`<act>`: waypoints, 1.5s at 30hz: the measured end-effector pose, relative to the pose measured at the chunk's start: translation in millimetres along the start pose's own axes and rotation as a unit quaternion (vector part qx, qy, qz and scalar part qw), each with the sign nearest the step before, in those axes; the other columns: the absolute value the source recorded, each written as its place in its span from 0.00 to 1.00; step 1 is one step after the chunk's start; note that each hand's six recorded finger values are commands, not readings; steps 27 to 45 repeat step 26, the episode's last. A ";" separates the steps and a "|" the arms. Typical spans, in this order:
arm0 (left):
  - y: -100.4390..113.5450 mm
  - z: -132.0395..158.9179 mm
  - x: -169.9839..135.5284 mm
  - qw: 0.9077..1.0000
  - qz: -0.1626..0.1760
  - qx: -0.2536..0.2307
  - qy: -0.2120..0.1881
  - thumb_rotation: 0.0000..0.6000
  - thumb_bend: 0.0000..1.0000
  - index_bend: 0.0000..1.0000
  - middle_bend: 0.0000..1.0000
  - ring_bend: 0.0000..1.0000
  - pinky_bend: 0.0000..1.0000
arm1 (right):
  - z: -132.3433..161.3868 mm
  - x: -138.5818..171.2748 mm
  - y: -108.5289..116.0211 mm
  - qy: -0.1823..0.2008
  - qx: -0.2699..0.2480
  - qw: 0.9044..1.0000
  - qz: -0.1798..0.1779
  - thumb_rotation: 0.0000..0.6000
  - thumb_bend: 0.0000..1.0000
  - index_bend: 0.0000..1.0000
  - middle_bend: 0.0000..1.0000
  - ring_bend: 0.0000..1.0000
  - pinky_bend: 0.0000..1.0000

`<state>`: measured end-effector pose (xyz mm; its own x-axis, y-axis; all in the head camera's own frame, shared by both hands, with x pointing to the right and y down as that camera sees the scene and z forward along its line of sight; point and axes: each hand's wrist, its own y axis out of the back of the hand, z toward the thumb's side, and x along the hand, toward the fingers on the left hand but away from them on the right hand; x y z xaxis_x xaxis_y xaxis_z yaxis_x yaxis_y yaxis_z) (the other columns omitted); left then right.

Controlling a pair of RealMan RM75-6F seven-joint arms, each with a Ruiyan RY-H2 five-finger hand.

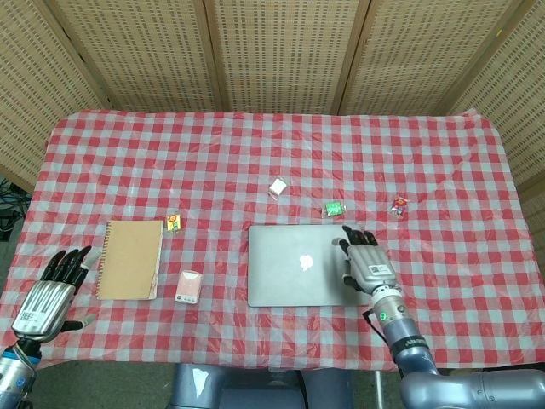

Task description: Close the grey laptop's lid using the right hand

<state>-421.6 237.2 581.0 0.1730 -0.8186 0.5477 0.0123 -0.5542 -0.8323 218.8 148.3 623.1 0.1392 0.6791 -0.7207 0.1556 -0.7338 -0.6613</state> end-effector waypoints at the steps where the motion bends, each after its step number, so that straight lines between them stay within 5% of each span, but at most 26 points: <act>1: -0.4 -0.5 0.6 1.000 0.000 0.000 0.002 1.00 0.00 0.00 0.00 0.00 0.00 | -3.7 0.4 5.2 0.004 -0.001 1.000 -0.014 1.00 0.59 0.11 0.00 0.00 0.00; 6: -2.7 -3.7 3.5 1.000 0.001 0.001 0.010 1.00 0.00 0.00 0.00 0.00 0.00 | -37.9 6.3 31.4 0.016 -0.004 0.995 -0.103 1.00 0.32 0.00 0.00 0.00 0.00; 14: -6.5 -9.9 9.3 1.000 0.006 0.004 0.028 1.00 0.00 0.00 0.00 0.00 0.00 | -126.8 29.0 42.4 -0.018 0.011 0.979 -0.204 1.00 0.15 0.00 0.00 0.00 0.00; 20: -5.4 -15.2 12.1 0.999 0.016 0.004 0.040 1.00 0.00 0.00 0.00 0.00 0.00 | -172.5 55.0 24.1 -0.043 0.006 0.974 -0.224 1.00 0.12 0.00 0.00 0.00 0.00; 26: -6.0 -19.4 12.4 0.999 0.018 0.009 0.051 1.00 0.00 0.00 0.00 0.00 0.00 | -188.8 81.6 9.8 -0.051 0.004 0.971 -0.235 1.00 0.04 0.00 0.00 0.00 0.00; 45: -6.0 -19.4 12.4 0.999 0.018 0.009 0.051 1.00 0.00 0.00 0.00 0.00 0.00 | -188.8 81.6 9.8 -0.051 0.004 0.971 -0.235 1.00 0.04 0.00 0.00 0.00 0.00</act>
